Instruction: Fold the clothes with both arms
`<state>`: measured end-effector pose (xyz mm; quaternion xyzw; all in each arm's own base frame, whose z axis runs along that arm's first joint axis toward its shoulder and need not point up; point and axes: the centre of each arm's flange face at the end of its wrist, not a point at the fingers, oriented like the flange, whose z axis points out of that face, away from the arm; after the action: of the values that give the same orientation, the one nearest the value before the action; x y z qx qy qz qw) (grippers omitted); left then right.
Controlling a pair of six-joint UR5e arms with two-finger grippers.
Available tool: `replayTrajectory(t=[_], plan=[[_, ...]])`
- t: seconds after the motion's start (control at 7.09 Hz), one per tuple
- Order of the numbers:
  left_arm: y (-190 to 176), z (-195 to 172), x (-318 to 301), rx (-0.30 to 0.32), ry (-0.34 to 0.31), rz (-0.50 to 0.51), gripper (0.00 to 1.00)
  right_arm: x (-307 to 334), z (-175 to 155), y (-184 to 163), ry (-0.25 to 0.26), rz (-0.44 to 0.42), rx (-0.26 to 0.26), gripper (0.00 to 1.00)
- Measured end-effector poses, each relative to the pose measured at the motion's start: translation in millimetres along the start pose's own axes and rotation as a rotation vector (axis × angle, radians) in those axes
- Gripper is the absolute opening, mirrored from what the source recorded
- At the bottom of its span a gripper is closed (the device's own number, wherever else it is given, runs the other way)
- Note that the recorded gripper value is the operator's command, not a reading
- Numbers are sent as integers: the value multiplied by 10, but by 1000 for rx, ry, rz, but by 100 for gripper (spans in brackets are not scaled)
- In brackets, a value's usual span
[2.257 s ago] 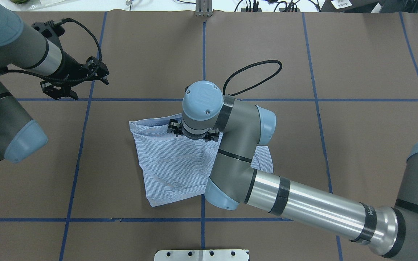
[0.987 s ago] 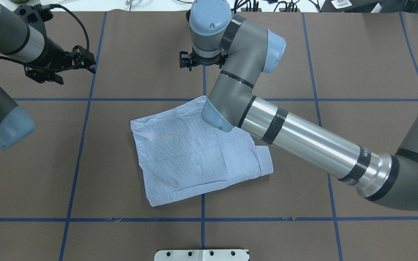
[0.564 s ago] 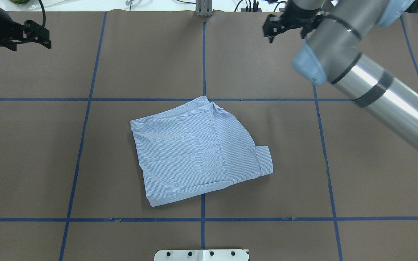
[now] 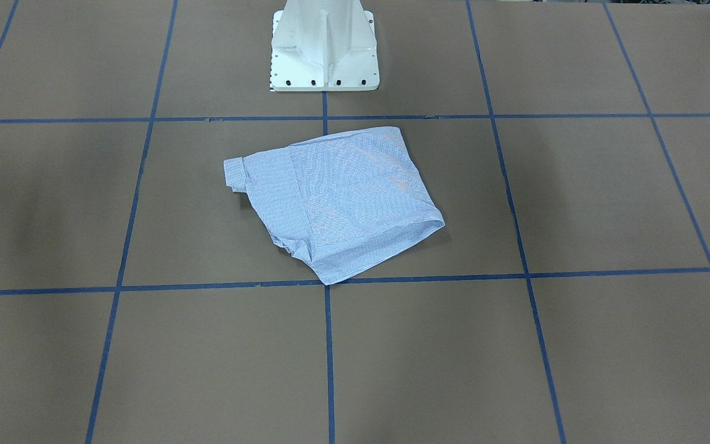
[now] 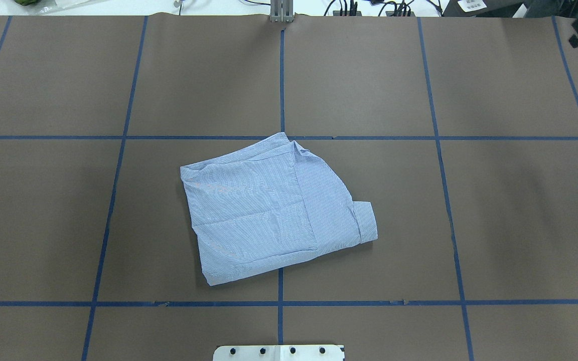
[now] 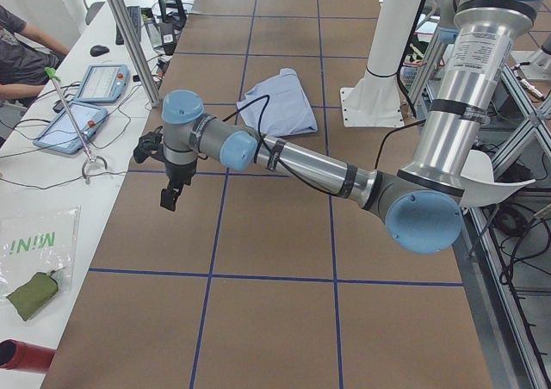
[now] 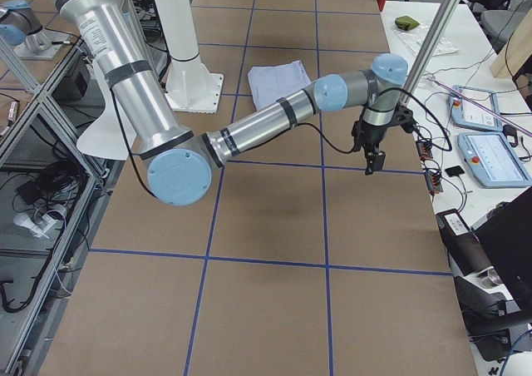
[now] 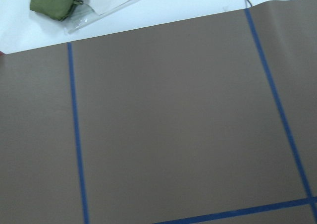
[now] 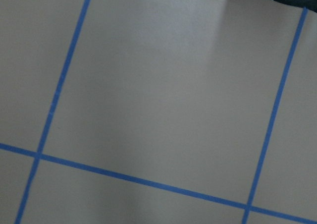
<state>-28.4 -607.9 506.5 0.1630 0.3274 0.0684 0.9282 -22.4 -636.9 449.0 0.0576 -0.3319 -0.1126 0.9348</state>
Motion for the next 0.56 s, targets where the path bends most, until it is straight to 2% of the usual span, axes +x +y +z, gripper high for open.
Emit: replayTrajectory(t=[0.14, 0.56], plan=[[259, 96, -371, -30, -6, 14, 99, 412, 206, 360, -4, 19, -32, 100], [737, 292, -721, -48, -3, 15, 99, 1123, 620, 1227, 0, 72, -29, 100]])
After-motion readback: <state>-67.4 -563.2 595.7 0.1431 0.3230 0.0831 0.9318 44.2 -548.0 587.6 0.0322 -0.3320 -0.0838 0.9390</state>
